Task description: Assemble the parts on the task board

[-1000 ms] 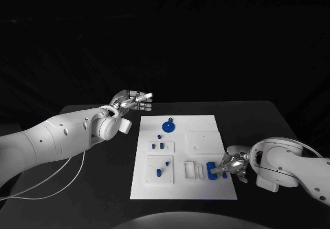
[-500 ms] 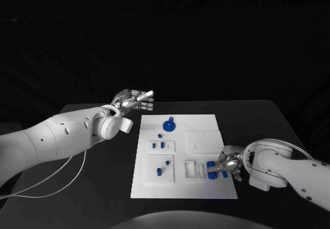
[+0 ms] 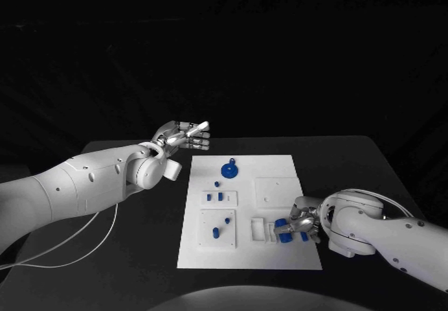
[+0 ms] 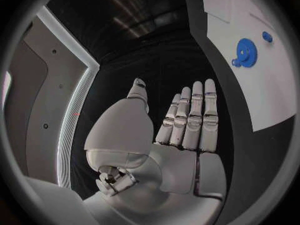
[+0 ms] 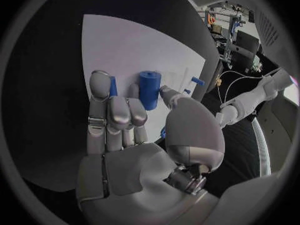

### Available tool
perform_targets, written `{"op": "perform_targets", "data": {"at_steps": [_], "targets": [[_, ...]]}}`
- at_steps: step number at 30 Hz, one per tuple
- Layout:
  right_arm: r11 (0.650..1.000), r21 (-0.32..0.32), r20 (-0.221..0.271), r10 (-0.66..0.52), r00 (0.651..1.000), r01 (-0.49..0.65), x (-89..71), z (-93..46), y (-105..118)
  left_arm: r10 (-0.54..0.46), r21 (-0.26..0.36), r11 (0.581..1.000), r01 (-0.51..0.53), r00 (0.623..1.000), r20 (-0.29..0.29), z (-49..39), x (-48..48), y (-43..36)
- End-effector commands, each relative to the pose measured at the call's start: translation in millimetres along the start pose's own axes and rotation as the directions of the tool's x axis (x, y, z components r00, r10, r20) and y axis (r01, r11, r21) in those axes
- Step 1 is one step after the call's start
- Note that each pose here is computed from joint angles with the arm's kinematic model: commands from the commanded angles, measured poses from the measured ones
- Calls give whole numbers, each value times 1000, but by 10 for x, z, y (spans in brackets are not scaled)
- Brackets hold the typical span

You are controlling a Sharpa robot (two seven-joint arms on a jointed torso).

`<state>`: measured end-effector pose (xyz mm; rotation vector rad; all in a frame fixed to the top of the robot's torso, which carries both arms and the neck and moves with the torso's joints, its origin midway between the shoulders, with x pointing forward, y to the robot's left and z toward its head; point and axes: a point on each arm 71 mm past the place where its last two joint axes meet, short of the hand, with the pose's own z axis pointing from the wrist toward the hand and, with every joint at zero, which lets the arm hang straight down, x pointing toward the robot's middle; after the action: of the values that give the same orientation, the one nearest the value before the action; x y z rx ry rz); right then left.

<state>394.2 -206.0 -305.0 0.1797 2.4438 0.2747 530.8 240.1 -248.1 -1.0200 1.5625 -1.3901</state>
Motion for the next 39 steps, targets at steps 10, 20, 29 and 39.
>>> {"op": "perform_targets", "data": {"at_steps": [10, 20, 29, 39], "targets": [[996, 39, -30, -75, 997, 76, 230, 81, -21, -22, 1, 1000, 22, 999, -28, 0, 37, -4], [999, 36, -7, 0, 1000, 0, 208, 54, -51, -23, -4, 1000, 22, 999, -28, -7, 26, 0], [987, 11, 18, 162, 987, -162, -41, -47, -14, -22, -6, 1000, 22, 999, -28, -8, 14, 3], [965, -25, 10, 263, 965, -262, -208, -167, 99, -28, -19, 999, 27, 999, -44, -8, 19, 12]]}}
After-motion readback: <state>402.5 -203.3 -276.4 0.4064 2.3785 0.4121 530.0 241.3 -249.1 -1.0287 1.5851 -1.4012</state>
